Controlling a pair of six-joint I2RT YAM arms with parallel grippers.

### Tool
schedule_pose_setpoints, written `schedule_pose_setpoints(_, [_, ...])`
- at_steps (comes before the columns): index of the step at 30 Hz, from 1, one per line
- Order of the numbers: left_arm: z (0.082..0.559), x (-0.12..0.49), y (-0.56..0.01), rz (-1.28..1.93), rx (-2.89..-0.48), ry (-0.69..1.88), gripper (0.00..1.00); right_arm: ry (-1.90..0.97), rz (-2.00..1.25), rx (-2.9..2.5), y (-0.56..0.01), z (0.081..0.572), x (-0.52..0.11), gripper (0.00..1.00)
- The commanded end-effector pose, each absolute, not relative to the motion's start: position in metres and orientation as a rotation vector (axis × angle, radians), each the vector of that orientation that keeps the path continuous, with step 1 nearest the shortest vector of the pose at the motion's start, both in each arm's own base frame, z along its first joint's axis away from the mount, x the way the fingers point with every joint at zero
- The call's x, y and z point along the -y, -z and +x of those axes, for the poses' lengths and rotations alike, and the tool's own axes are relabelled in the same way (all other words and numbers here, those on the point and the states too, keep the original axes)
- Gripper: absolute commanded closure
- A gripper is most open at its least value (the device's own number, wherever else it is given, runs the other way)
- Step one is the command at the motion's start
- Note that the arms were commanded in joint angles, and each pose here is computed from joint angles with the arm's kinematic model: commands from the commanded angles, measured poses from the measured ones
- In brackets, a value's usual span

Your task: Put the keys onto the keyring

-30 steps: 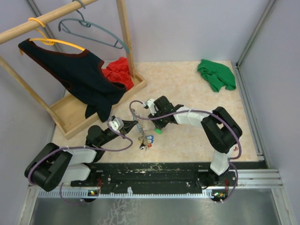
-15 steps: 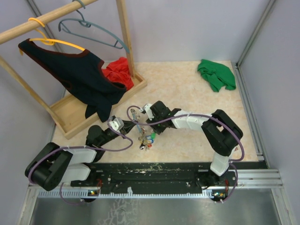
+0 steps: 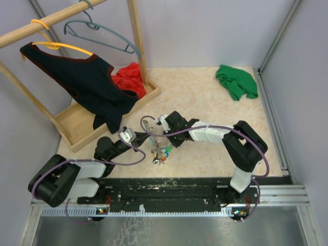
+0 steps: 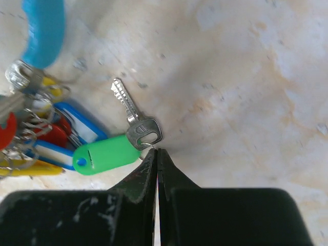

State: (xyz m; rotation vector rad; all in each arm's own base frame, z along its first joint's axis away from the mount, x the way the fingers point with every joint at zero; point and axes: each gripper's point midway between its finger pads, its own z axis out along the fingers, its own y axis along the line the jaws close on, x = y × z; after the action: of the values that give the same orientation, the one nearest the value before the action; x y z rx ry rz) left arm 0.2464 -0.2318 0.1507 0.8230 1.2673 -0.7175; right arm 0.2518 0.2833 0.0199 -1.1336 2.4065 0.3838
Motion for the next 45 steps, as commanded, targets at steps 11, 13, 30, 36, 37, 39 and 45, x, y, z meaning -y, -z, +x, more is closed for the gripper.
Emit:
schedule_pose_setpoints(11, [0.249,0.233,-0.17,0.813,-1.193,0.708,1.0,0.188,-0.994,-2.371,-0.084,0.273,-0.199,1.0])
schedule_pose_setpoints(13, [0.249,0.233,-0.169,0.815,-1.195,0.709,1.0,0.259,-0.973,-2.364,-0.094,0.274,-0.187,1.0])
schedule_pose_setpoints(30, [0.248,0.232,-0.171,0.817,-1.188,0.701,1.0,0.475,-1.123,-2.332,-0.084,0.306,-0.197,1.0])
schedule_pose_setpoints(36, [0.249,0.232,-0.17,0.818,-1.192,0.701,1.0,0.475,-1.137,-2.349,-0.063,0.323,-0.224,1.0])
schedule_pose_setpoints(37, [0.249,0.232,-0.17,0.819,-1.191,0.702,1.0,0.467,-1.142,-2.35,-0.06,0.325,-0.228,1.0])
schedule_pose_setpoints(39, [0.248,0.233,-0.169,0.821,-1.193,0.705,1.0,0.452,-1.151,-2.353,-0.056,0.326,-0.235,1.0])
schedule_pose_setpoints(45, [0.248,0.233,-0.169,0.823,-1.193,0.709,1.0,0.364,-1.166,-2.369,-0.049,0.325,-0.25,0.87])
